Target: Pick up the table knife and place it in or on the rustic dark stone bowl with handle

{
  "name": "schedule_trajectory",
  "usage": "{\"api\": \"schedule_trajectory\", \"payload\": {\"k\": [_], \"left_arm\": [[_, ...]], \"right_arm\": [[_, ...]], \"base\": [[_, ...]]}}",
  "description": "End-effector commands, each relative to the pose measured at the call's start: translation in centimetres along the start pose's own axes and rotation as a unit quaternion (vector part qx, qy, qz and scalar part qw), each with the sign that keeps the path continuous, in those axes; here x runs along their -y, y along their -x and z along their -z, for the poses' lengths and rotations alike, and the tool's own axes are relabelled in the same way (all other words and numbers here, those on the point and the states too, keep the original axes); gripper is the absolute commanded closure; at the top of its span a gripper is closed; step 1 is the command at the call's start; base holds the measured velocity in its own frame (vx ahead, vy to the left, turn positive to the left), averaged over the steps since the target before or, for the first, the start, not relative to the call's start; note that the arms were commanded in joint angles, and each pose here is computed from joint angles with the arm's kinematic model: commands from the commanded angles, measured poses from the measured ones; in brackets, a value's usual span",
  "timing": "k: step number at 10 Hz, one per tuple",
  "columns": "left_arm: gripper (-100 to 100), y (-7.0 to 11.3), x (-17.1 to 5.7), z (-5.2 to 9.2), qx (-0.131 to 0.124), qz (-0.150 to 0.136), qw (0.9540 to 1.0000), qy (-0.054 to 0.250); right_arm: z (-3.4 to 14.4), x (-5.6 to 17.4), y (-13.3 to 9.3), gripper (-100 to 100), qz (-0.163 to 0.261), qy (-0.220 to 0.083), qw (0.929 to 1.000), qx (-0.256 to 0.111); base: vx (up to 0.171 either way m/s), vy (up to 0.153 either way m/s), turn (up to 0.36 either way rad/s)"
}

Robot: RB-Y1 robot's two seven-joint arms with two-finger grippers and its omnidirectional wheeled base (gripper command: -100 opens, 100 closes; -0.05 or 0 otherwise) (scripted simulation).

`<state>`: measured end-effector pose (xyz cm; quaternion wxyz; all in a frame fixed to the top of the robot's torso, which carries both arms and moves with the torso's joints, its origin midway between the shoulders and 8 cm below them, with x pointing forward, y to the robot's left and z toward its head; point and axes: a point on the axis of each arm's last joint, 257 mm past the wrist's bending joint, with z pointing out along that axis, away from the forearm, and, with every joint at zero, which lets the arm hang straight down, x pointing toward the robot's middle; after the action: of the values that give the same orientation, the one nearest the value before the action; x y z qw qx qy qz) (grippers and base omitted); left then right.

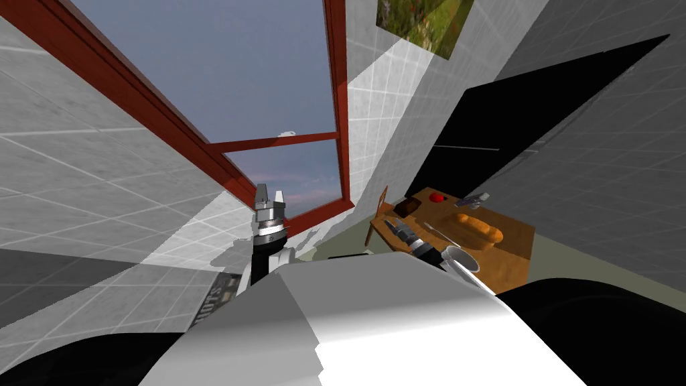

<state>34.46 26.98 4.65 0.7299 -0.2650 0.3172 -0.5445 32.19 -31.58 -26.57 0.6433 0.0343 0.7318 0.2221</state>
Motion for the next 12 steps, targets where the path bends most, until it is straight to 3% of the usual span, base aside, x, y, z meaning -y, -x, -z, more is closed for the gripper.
{"api": "schedule_trajectory", "payload": {"k": [1,4,6,7,8,9,10,12], "left_arm": [[0,0.0,0.0,0.0,0.000,0.000,1.0000,0.000],[0,0.0,0.0,0.0,0.000,0.000,1.0000,0.000],[0,0.0,0.0,0.0,0.000,0.000,1.0000,0.000],[0,0.0,0.0,0.0,0.000,0.000,1.0000,0.000],[0,0.0,0.0,0.0,0.000,0.000,1.0000,0.000],[0,0.0,0.0,0.0,0.000,0.000,1.0000,0.000],[0,0.0,0.0,0.0,0.000,0.000,1.0000,0.000],[0,0.0,0.0,0.0,0.000,0.000,1.0000,0.000]], "right_arm": [[1.9,2.1,-3.2,-100,0.020,-0.023,0.9983,-0.049],[3.6,3.9,-5.7,-100,0.030,-0.041,0.9951,-0.084],[6.7,6.3,-9.3,-100,0.051,-0.064,0.9862,-0.143],[7.0,6.6,-9.6,-100,0.050,-0.069,0.9854,-0.147],[8.9,7.8,-11.3,-100,0.059,-0.080,0.9792,-0.177],[9.0,7.9,-11.5,-100,0.058,-0.081,0.9788,-0.179],[10.8,8.8,-13.0,-100,0.067,-0.091,0.9719,-0.207],[11.1,9.1,-13.2,-100,0.066,-0.094,0.9711,-0.210]], "base": [[0.134,-0.008,0.290],[0.082,-0.005,0.105],[0.092,-0.021,0.217],[0.081,-0.020,0.087],[0.073,-0.025,0.142],[0.057,-0.019,0.080],[0.069,-0.019,0.153],[0.053,-0.021,0.034]]}}
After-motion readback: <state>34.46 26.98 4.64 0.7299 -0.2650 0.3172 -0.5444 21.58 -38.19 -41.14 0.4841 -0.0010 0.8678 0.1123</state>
